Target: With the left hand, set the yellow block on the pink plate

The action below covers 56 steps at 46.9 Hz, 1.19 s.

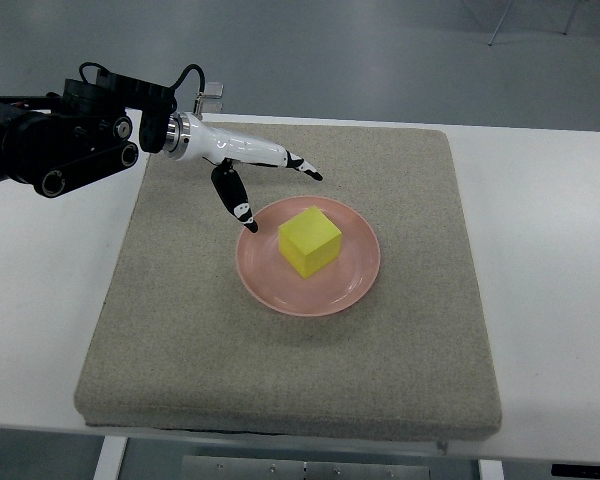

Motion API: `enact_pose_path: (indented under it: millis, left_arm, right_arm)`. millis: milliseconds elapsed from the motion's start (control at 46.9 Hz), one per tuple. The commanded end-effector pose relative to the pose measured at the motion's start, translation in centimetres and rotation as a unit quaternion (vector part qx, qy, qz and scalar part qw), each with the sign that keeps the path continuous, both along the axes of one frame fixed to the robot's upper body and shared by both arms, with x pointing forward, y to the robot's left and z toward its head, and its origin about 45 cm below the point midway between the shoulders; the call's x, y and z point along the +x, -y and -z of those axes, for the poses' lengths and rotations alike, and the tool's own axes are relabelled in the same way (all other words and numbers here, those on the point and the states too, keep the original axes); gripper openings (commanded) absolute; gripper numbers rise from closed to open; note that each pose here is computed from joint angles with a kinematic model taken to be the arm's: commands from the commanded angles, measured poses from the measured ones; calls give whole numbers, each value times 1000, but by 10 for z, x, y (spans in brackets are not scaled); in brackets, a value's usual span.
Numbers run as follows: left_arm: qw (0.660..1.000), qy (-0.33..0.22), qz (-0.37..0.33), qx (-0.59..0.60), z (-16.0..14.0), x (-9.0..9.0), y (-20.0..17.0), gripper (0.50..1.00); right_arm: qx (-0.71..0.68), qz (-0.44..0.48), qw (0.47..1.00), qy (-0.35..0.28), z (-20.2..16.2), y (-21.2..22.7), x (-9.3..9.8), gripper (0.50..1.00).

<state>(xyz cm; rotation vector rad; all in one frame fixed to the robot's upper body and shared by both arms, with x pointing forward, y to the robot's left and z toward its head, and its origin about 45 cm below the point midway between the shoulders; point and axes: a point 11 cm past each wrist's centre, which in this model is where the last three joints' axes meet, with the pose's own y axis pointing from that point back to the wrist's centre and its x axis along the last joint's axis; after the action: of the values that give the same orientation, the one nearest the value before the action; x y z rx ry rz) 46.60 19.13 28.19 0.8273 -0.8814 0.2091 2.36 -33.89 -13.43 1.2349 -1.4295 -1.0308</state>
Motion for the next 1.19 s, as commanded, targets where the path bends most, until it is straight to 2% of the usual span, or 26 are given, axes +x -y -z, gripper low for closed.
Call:
enact_pose_path:
  millis: [0,192,320,597,703,852,1108,1172]
  left_arm:
    - [1000,10,-26,8,-1,9,-17,992]
    - [997,16,-73,14,8,16,-53,992]
    - [992,57,-114,22,0,31,-79,992]
    - [976,117,-185,-5,10,39,-118,992]
    - [958,144,-241,-50,9,45,-134,992]
    - [929,141,-317,-129,10,50,-147,992]
    - [858,115,-404,-295,0,55,-152,992]
    - [843,99,-415,-326,5,55,-146,992]
  right_arm:
    - [0,0,1000,0,0,0,0,924]
    - [0,0,1000,0,0,0,0,924]
    - [0,0,1000,0,0,0,0,924]
    - [0,0,1000,0,0,0,0,924]
    - [0,0,1000,0,0,0,0,924]
    - [0,0,1000,0,0,0,0,924]
    - [0,0,1000,0,0,0,0,924]
    - [0,0,1000,0,0,0,0,924]
